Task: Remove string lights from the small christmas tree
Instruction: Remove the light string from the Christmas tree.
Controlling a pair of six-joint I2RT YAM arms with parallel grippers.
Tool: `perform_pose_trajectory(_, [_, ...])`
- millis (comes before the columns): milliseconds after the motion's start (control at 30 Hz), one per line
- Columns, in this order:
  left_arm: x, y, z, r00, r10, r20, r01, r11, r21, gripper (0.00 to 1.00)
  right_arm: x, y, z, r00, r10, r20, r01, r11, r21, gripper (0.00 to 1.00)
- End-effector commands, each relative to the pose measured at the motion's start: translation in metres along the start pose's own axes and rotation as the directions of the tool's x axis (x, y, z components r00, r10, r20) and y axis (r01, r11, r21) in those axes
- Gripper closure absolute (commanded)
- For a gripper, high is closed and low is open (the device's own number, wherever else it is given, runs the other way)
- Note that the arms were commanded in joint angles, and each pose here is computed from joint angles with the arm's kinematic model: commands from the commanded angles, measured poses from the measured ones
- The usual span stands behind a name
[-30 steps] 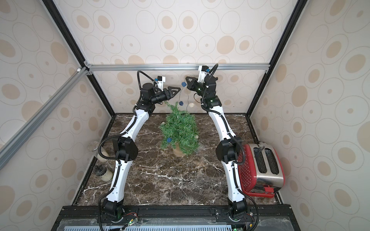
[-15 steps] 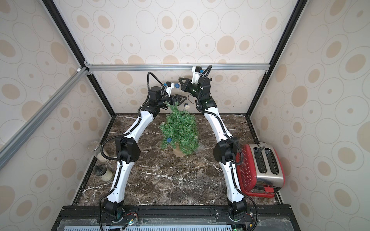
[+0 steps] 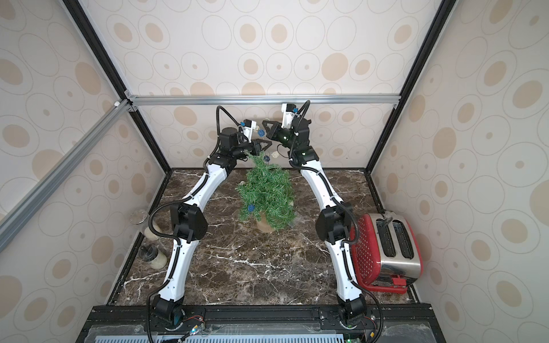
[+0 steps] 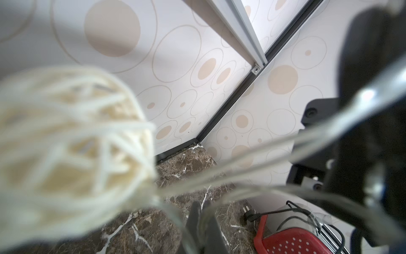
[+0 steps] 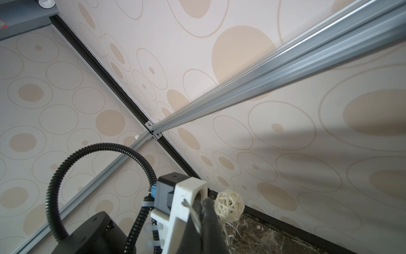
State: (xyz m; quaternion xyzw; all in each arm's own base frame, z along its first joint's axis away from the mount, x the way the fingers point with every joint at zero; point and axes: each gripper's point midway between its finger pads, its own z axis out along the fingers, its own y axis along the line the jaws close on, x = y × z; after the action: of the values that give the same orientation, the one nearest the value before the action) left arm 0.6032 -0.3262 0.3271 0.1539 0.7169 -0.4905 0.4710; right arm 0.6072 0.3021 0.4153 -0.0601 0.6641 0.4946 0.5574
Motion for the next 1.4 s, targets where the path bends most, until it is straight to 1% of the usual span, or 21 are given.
perform_pose_trajectory(0, [-0.051, -0.04, -0.022, 0.991, 0.065, 0.12, -0.069, 0.997, 0.034, 1.0, -0.027, 0.036, -0.014, 0.998, -0.05, 0.039, 0.052, 0.998, -0.04, 1.0])
perform_pose_trajectory(133, [-0.069, -0.051, -0.032, 0.98, 0.068, 0.188, -0.074, 0.997, 0.025, 1.0, -0.03, 0.033, -0.023, 0.997, -0.073, 0.036, 0.073, 0.997, -0.003, 0.89])
perform_pose_trajectory(200, [-0.079, -0.059, -0.036, 0.973, 0.069, 0.22, -0.079, 0.996, 0.037, 1.0, -0.035, 0.029, -0.031, 0.997, -0.067, 0.046, 0.066, 0.998, 0.017, 0.75])
perform_pose_trajectory(267, [-0.087, -0.066, -0.039, 0.97, 0.064, 0.236, -0.078, 0.996, 0.053, 1.0, -0.039, 0.024, -0.038, 0.996, -0.068, 0.053, 0.066, 0.997, 0.033, 0.64])
perform_pose_trajectory(300, [-0.091, -0.07, -0.039, 0.968, 0.062, 0.244, -0.079, 0.995, 0.061, 1.0, -0.043, 0.024, -0.043, 0.995, -0.073, 0.061, 0.071, 0.997, 0.042, 0.61])
perform_pose_trajectory(333, [-0.093, -0.071, -0.04, 0.966, 0.06, 0.25, -0.079, 0.995, 0.064, 1.0, -0.038, 0.016, -0.046, 0.997, -0.066, 0.049, 0.063, 0.996, 0.058, 0.58])
perform_pose_trajectory(400, [-0.099, -0.074, -0.041, 0.963, 0.061, 0.263, -0.08, 0.995, 0.062, 1.0, -0.043, 0.014, -0.055, 0.996, -0.07, 0.061, 0.065, 0.995, 0.072, 0.53])
perform_pose_trajectory(433, [-0.1, -0.074, -0.042, 0.962, 0.062, 0.267, -0.08, 0.995, 0.056, 1.0, -0.045, 0.012, -0.06, 0.996, -0.067, 0.065, 0.062, 0.995, 0.081, 0.51])
perform_pose_trajectory(500, [-0.104, -0.076, -0.044, 0.958, 0.06, 0.279, -0.078, 0.995, 0.055, 1.0, -0.046, 0.015, -0.068, 0.995, -0.062, 0.073, 0.055, 0.995, 0.088, 0.48])
perform_pose_trajectory(533, [-0.106, -0.078, -0.045, 0.956, 0.056, 0.286, -0.076, 0.995, 0.061, 1.0, -0.054, 0.006, -0.078, 0.994, -0.062, 0.089, 0.052, 0.992, 0.112, 0.47])
perform_pose_trajectory(633, [-0.115, -0.087, -0.049, 0.95, 0.032, 0.312, -0.066, 0.993, 0.099, 1.0, -0.059, -0.001, -0.099, 0.992, -0.053, 0.112, 0.036, 0.989, 0.143, 0.45])
perform_pose_trajectory(733, [-0.117, -0.093, -0.051, 0.949, 0.026, 0.315, -0.065, 0.991, 0.114, 1.0, -0.056, -0.01, -0.119, 0.991, -0.054, 0.12, 0.027, 0.976, 0.216, 0.42])
perform_pose_trajectory(833, [-0.114, -0.091, -0.051, 0.955, 0.031, 0.294, -0.063, 0.993, 0.098, 1.0, -0.043, -0.022, -0.137, 0.995, -0.033, 0.094, 0.003, 0.952, 0.307, 0.4])
perform_pose_trajectory(933, [-0.1, -0.081, -0.046, 0.969, 0.025, 0.244, -0.045, 0.996, 0.077, 1.0, -0.027, -0.035, -0.156, 0.996, -0.006, 0.086, -0.028, 0.921, 0.389, 0.39])
perform_pose_trajectory(1067, [-0.082, -0.071, -0.041, 0.98, 0.005, 0.201, -0.02, 0.997, 0.073, 1.0, 0.0, -0.06, -0.183, 0.997, 0.026, 0.075, -0.06, 0.86, 0.507, 0.38])
perform_pose_trajectory(1300, [-0.059, -0.061, -0.037, 0.992, -0.001, 0.125, -0.005, 0.999, 0.047, 1.0, 0.042, -0.089, -0.218, 0.995, 0.086, 0.055, -0.101, 0.773, 0.626, 0.35])
perform_pose_trajectory(1367, [-0.055, -0.058, -0.037, 0.994, 0.001, 0.113, -0.005, 0.999, 0.036, 1.0, 0.051, -0.095, -0.223, 0.993, 0.107, 0.05, -0.114, 0.767, 0.631, 0.35])
